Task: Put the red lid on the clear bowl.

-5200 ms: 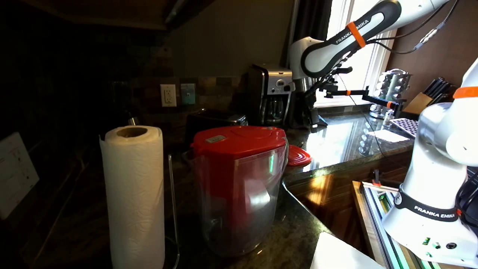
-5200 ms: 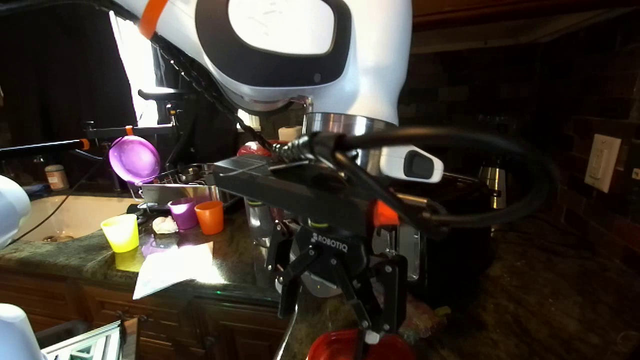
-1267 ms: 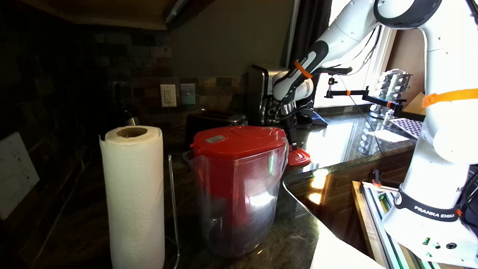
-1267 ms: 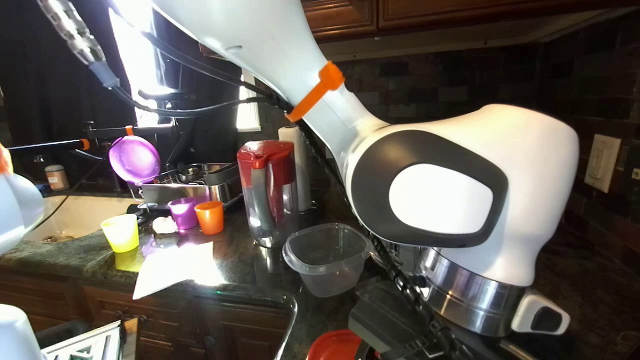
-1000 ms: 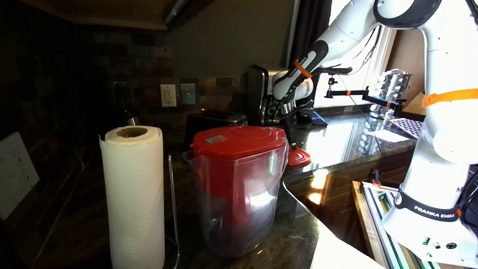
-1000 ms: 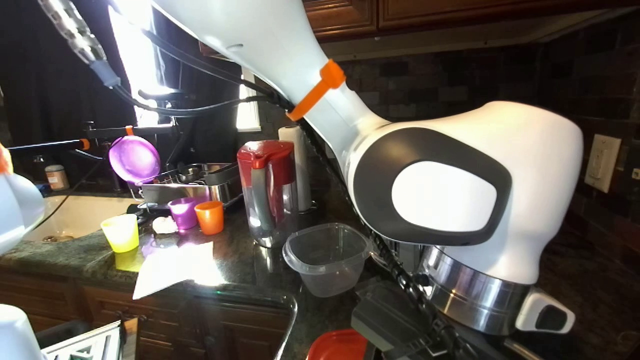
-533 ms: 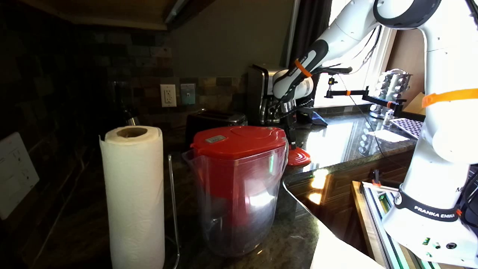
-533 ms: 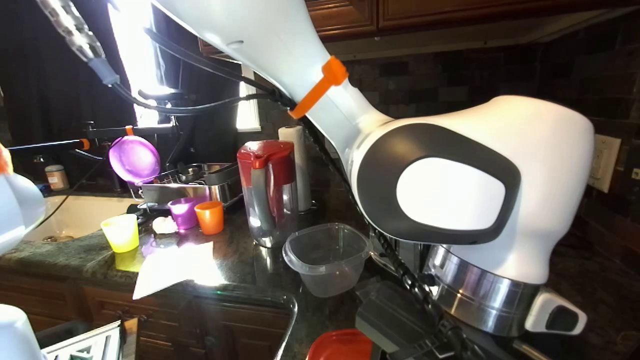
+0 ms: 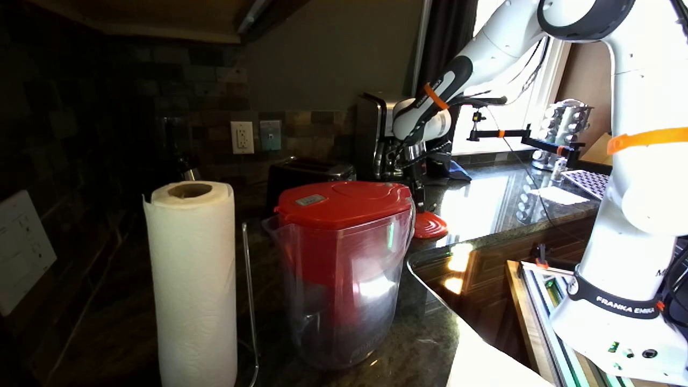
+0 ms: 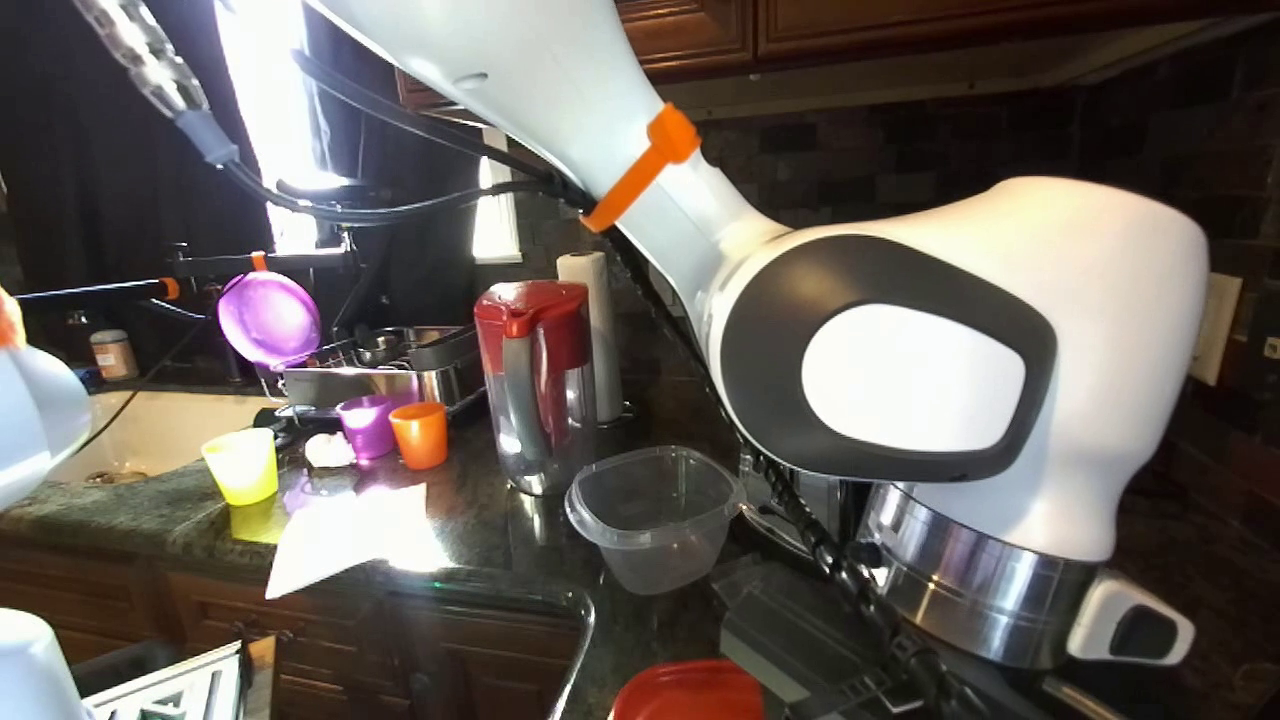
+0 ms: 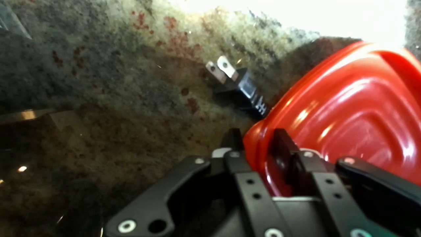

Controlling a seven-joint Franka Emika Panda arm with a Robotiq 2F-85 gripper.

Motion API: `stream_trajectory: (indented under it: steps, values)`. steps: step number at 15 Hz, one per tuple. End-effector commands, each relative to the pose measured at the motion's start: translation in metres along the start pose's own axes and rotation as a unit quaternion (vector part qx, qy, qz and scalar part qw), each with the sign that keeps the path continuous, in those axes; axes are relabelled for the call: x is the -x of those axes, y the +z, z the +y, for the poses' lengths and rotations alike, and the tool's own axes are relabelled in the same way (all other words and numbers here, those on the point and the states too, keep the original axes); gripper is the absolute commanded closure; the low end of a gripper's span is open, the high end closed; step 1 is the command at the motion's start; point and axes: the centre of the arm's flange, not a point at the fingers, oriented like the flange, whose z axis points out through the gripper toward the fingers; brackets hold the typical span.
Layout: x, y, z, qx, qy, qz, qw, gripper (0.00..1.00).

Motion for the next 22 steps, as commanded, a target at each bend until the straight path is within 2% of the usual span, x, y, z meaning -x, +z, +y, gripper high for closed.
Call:
stream_trajectory:
  steps: [1, 2, 5, 6, 8, 17, 22]
  values:
    - [-0.002, 0.002, 0.003, -0.008, 0.010, 0.005, 0.9999, 0.85]
    - [-0.002, 0.002, 0.003, -0.008, 0.010, 0.006, 0.9999, 0.80]
    - [-0.003, 0.002, 0.002, -0.008, 0.010, 0.007, 0.9999, 0.80]
    - [-0.003, 0.001, 0.002, -0.009, 0.009, 0.007, 0.9999, 0.82]
    - [-0.003, -0.002, -0.002, -0.016, 0.010, 0.011, 0.9997, 0.94]
    - [-0.003, -0.021, -0.015, -0.038, 0.016, 0.036, 0.9985, 0.94]
    - [0.000, -0.031, -0.024, -0.068, 0.007, 0.034, 0.9970, 0.94]
